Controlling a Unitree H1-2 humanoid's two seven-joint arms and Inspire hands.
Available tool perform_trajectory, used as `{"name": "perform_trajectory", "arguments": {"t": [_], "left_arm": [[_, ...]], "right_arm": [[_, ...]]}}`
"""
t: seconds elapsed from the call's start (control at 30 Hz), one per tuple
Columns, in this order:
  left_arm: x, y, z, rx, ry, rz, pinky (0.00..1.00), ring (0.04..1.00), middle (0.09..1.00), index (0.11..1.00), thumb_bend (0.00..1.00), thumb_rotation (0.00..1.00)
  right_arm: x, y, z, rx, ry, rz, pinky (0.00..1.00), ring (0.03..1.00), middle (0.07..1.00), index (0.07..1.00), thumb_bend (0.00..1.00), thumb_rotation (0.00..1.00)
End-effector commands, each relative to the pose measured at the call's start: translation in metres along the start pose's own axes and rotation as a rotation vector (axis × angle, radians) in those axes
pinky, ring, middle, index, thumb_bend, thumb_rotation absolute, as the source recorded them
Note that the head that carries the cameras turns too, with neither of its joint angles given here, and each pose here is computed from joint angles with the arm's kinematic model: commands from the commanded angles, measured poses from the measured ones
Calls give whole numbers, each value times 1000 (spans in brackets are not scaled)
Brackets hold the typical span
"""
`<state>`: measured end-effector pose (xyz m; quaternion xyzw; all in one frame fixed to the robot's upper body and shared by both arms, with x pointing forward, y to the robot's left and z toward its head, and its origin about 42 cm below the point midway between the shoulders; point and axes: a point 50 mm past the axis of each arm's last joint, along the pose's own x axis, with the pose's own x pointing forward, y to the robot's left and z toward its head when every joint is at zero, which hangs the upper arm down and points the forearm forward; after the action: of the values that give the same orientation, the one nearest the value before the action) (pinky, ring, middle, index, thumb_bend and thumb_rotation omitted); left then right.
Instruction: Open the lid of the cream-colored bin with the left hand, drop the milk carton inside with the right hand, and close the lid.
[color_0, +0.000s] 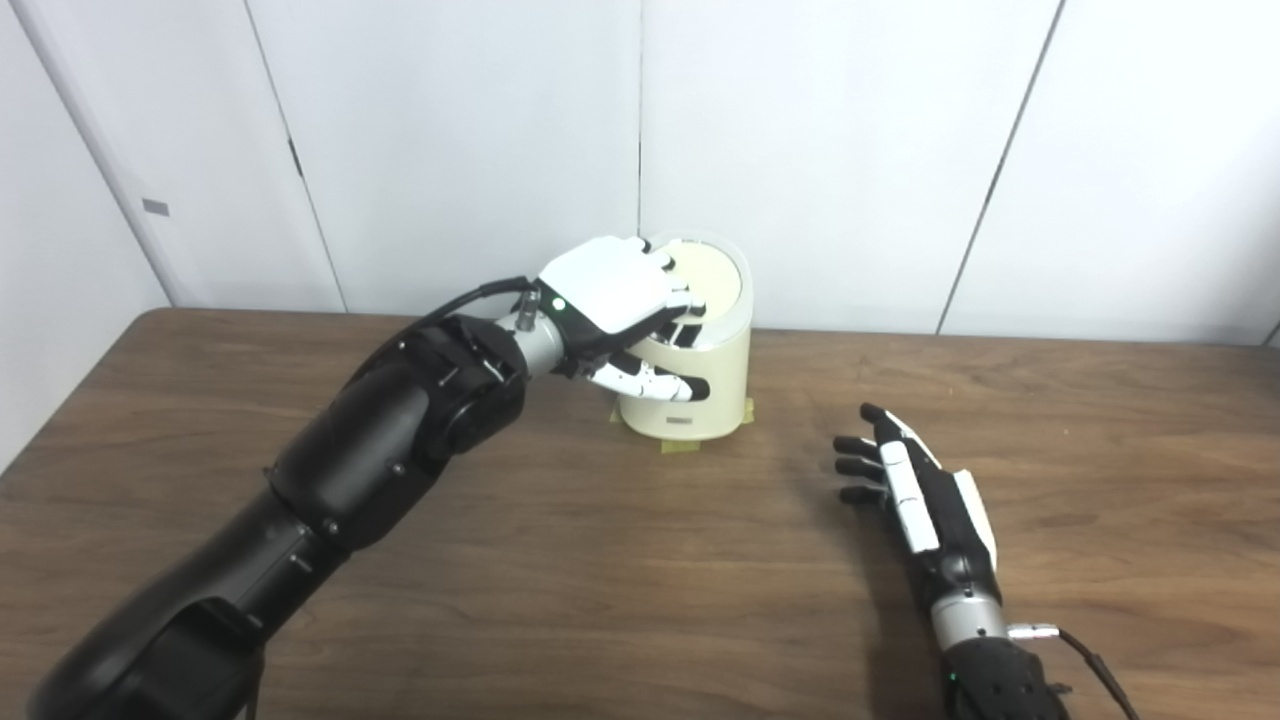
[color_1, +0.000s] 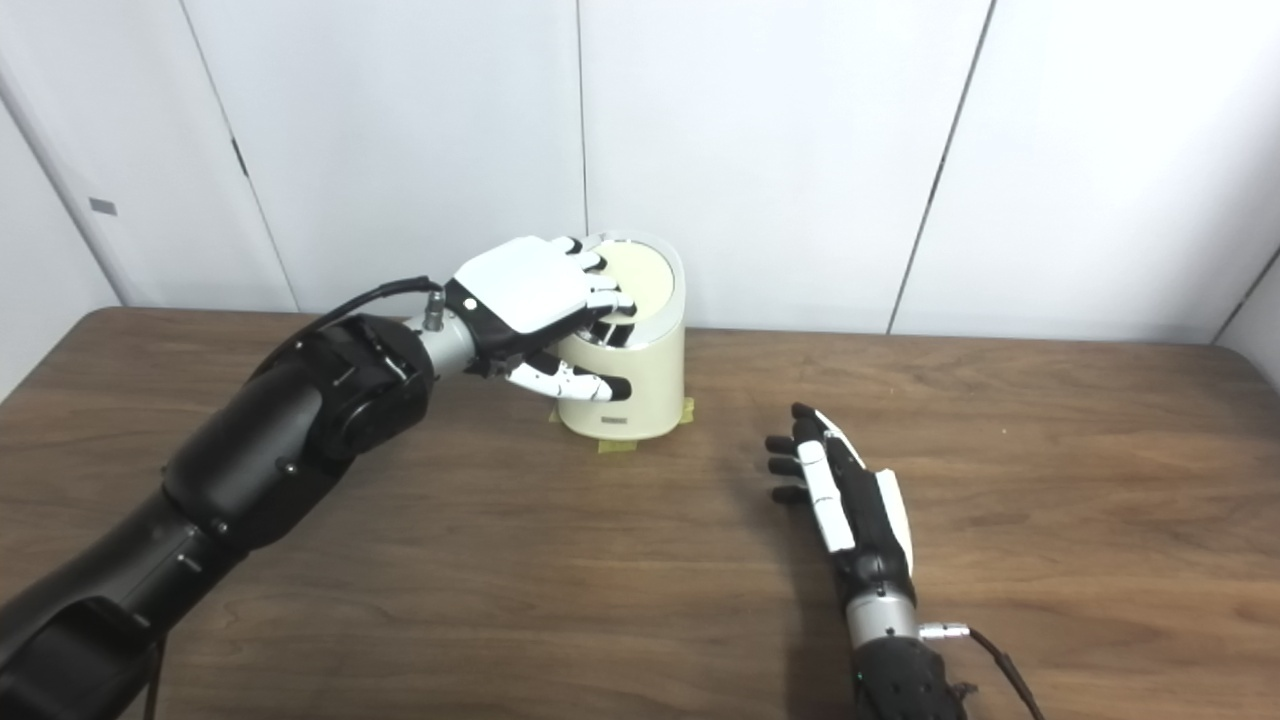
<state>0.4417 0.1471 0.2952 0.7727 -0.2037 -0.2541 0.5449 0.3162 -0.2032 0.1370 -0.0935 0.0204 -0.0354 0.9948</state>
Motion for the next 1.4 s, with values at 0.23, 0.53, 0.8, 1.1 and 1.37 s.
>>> {"name": "perform_trajectory", "arguments": {"t": [0.23, 0.53, 0.8, 1.1, 1.37], "left_arm": [[-12, 15, -17, -62, 36, 56, 1000, 953, 883, 871, 566, 1000], [-34, 25, -32, -394, 100, 433, 911, 969, 976, 988, 474, 928], [-51, -16, -28, -687, 138, 616, 849, 1000, 1000, 1000, 457, 860], [-84, -75, -9, -1128, 243, 602, 958, 1000, 1000, 1000, 441, 973], [-104, -115, 11, -1499, 312, 588, 1000, 1000, 1000, 1000, 484, 1000]], "right_arm": [[5, -1, 19, 3, -62, -8, 621, 721, 729, 871, 393, 1000], [6, -1, 20, 7, -78, 1, 611, 736, 751, 883, 450, 1000], [7, 0, 20, 30, -87, 19, 617, 750, 763, 885, 464, 1000], [7, 1, 23, 62, -104, 30, 666, 791, 800, 873, 484, 1000], [8, 1, 25, 63, -126, 40, 758, 900, 895, 908, 499, 1000]]}}
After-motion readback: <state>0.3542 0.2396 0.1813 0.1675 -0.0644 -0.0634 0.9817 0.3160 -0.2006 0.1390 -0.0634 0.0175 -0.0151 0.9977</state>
